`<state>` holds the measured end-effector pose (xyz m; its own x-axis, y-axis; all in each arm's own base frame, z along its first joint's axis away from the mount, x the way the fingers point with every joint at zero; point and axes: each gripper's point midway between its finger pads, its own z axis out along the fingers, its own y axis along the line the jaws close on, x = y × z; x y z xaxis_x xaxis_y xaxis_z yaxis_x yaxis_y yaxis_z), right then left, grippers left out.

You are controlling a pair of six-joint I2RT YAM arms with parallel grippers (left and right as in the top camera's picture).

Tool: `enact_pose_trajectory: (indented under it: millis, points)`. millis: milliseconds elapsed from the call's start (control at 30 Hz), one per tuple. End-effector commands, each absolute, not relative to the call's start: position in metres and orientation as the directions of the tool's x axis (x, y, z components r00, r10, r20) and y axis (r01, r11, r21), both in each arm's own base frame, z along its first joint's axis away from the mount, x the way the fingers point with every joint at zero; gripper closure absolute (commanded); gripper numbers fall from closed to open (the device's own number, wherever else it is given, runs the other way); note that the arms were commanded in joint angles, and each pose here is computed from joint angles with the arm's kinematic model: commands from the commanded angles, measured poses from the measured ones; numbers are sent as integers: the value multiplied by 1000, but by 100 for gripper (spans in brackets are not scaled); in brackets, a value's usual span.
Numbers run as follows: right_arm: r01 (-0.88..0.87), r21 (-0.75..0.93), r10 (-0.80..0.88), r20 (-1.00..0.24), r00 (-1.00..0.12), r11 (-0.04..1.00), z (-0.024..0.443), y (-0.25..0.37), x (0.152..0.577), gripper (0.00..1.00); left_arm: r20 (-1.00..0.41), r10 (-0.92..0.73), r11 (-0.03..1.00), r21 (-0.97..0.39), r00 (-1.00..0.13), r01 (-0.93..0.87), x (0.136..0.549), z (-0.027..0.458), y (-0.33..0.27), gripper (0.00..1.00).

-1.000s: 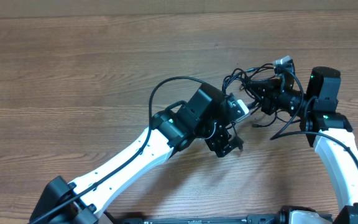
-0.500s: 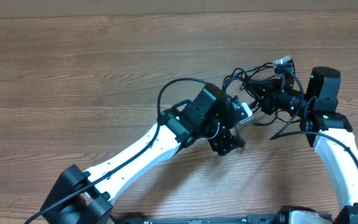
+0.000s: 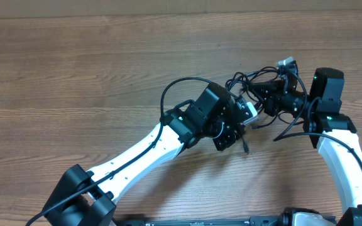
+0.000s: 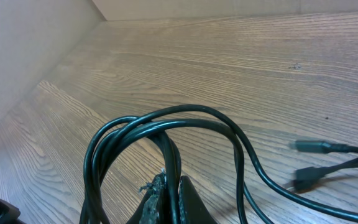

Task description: Untangle cables

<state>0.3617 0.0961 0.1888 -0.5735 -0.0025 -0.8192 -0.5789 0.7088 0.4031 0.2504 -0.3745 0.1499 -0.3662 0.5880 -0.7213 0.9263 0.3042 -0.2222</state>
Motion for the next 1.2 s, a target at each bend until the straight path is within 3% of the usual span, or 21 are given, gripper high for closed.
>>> enact_pose_trajectory:
  millis: [0,333,567,833,1167]
  points:
    - [-599,389,-6,-835,-550,700,198,99,363,96,-732,577,287,-233,-362,929,249,157,-381,96]
    - [-599,389,-6,-835,-550,700,198,99,363,96,-735,534,339,-267,-418,902,256,165,-380,96]
    - [-457,429,75,-787,-612,779,189,83,374,96,-750,406,542,-262,-522,799,287,194,-355,96]
    - [-392,475,134,-754,-643,788,187,79,376,96,-862,164,776,-187,-479,602,324,270,-304,96]
    - [-393,474,134,-755,-642,788,187,79,376,96,-830,-60,853,-331,-555,403,335,280,-284,96]
